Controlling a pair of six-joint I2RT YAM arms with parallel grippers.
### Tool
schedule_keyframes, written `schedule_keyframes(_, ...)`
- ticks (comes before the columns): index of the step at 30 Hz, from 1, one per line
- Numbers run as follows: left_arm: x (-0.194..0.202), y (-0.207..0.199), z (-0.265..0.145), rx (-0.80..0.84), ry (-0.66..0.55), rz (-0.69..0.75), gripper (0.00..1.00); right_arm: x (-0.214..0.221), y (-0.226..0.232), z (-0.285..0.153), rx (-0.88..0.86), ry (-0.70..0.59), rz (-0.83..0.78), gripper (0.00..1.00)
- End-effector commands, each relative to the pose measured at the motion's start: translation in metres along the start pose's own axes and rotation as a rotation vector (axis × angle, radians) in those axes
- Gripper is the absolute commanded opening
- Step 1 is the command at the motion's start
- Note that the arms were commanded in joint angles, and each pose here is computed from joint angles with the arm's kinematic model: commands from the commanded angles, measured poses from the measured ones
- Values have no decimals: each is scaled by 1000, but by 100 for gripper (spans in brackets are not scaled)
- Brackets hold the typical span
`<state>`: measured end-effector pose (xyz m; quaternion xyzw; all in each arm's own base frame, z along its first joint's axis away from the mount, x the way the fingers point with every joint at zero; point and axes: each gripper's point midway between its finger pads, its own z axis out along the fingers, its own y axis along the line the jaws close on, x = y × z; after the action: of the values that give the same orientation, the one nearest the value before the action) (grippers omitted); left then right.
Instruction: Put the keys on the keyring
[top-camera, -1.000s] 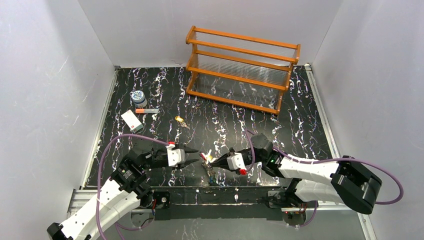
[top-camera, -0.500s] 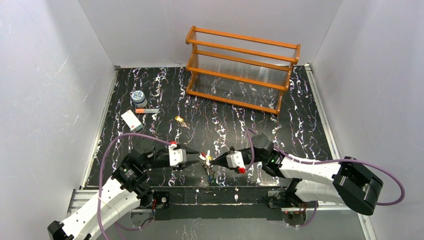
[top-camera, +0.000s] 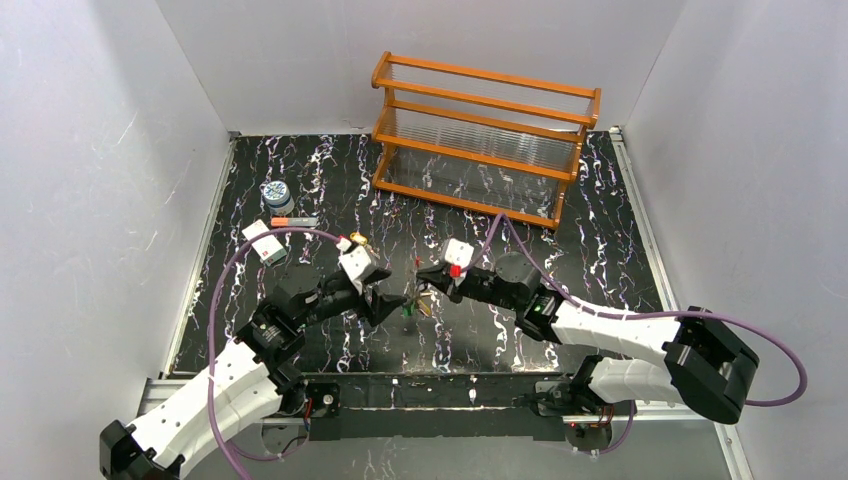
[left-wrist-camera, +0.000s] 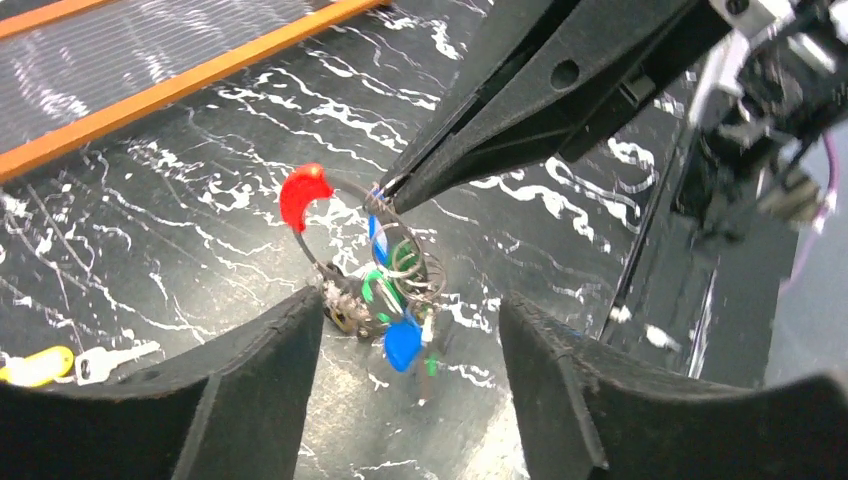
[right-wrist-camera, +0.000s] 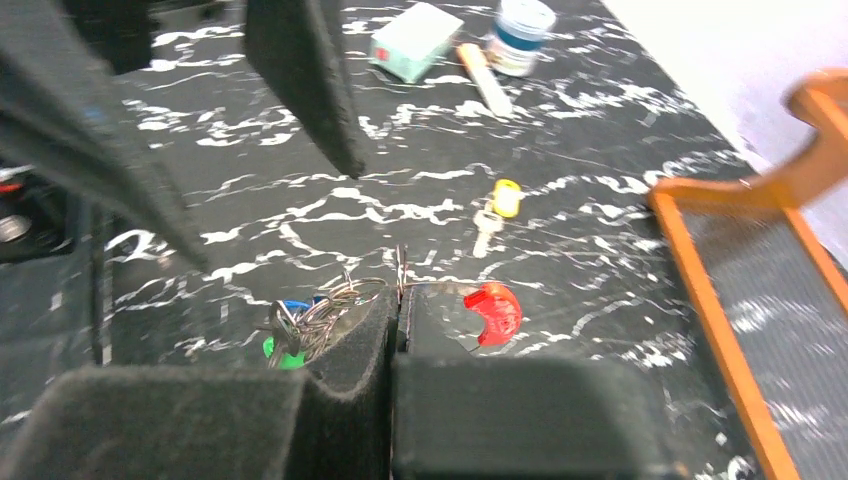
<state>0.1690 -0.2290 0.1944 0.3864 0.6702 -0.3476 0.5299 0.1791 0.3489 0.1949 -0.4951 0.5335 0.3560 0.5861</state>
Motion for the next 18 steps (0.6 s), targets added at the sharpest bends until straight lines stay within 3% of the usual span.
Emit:
schedule_keyframes(1, -39, 26, -2, -181, -116, -155, 68, -36, -55, -1, 276, -52, 41, 1)
schedule_keyframes(5, -43, 54, -4, -379, -148, -386, 81, -43, -80, -16, 452, -135, 80, 1)
schedule_keyframes(11, -19, 81, 0, -625, -74, -744, 67, -35, -97, -25, 550, -101, 13, 1)
schedule_keyframes(18, -18, 68, 28, -554, -12, -908, 60, -17, -105, -29, 689, -2, -166, 1)
